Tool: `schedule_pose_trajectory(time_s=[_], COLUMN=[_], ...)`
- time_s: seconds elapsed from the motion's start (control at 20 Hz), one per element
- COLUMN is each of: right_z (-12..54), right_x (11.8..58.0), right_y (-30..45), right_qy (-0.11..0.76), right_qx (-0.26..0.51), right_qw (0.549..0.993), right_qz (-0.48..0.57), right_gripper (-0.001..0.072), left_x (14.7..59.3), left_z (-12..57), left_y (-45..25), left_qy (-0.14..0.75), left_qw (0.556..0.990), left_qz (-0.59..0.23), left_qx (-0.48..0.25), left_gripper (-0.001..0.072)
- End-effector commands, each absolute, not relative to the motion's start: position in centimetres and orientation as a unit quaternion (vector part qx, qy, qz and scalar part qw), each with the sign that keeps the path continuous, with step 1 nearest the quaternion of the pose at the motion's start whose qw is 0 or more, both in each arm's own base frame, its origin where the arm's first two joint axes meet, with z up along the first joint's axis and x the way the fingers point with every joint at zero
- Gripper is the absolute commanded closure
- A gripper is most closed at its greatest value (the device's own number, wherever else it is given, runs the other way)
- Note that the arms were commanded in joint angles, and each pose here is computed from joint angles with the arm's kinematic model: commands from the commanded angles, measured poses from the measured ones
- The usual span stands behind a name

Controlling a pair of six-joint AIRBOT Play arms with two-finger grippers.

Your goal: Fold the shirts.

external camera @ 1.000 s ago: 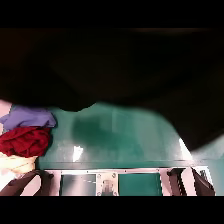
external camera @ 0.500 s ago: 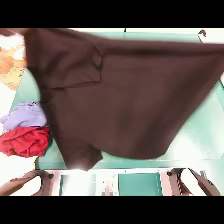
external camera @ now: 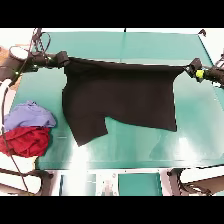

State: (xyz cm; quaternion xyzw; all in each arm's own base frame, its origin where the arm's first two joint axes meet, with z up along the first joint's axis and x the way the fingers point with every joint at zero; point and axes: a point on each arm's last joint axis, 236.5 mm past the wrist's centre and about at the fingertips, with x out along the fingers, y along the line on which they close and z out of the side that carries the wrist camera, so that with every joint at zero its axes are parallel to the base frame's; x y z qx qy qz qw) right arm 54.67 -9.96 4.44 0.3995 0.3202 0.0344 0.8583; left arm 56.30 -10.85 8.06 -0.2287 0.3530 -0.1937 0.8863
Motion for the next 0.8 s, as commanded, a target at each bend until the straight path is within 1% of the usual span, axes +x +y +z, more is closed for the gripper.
schedule_pose_trajectory(time_s=[0.0,0.1,0.2,0.3,0.45,0.6,0.75], right_z=[2.1,0.6,-2.0,-4.3,-6.6,-7.8,-7.6], right_x=[56.5,54.8,52.0,49.2,45.8,44.5,43.7], right_y=[-9.6,-8.7,-8.1,-7.7,-6.9,-6.1,-5.4], right_qy=[0.343,0.390,0.447,0.483,0.518,0.534,0.547], right_qx=[0.402,0.384,0.364,0.353,0.349,0.361,0.364], right_qw=[0.847,0.835,0.815,0.800,0.781,0.764,0.753], right_qz=[0.055,0.063,0.054,0.039,0.029,0.027,0.040], right_gripper=[0.0702,0.0703,0.0703,0.0703,0.0703,0.0702,0.0699], left_x=[57.6,56.6,55.3,53.9,51.9,51.1,49.9], left_z=[5.7,4.2,2.7,1.1,-1.6,-3.4,-4.3], left_y=[-9.5,-9.1,-8.9,-8.6,-9.5,-10.8,-11.5], left_qy=[0.352,0.379,0.412,0.447,0.495,0.519,0.541], left_qw=[0.898,0.895,0.884,0.870,0.839,0.821,0.804], left_qz=[-0.168,-0.171,-0.178,-0.184,-0.204,-0.217,-0.228], left_qx=[-0.202,-0.161,-0.128,-0.097,-0.095,-0.097,-0.098], left_gripper=[0.0686,0.0686,0.0686,0.0687,0.0686,0.0686,0.0685])
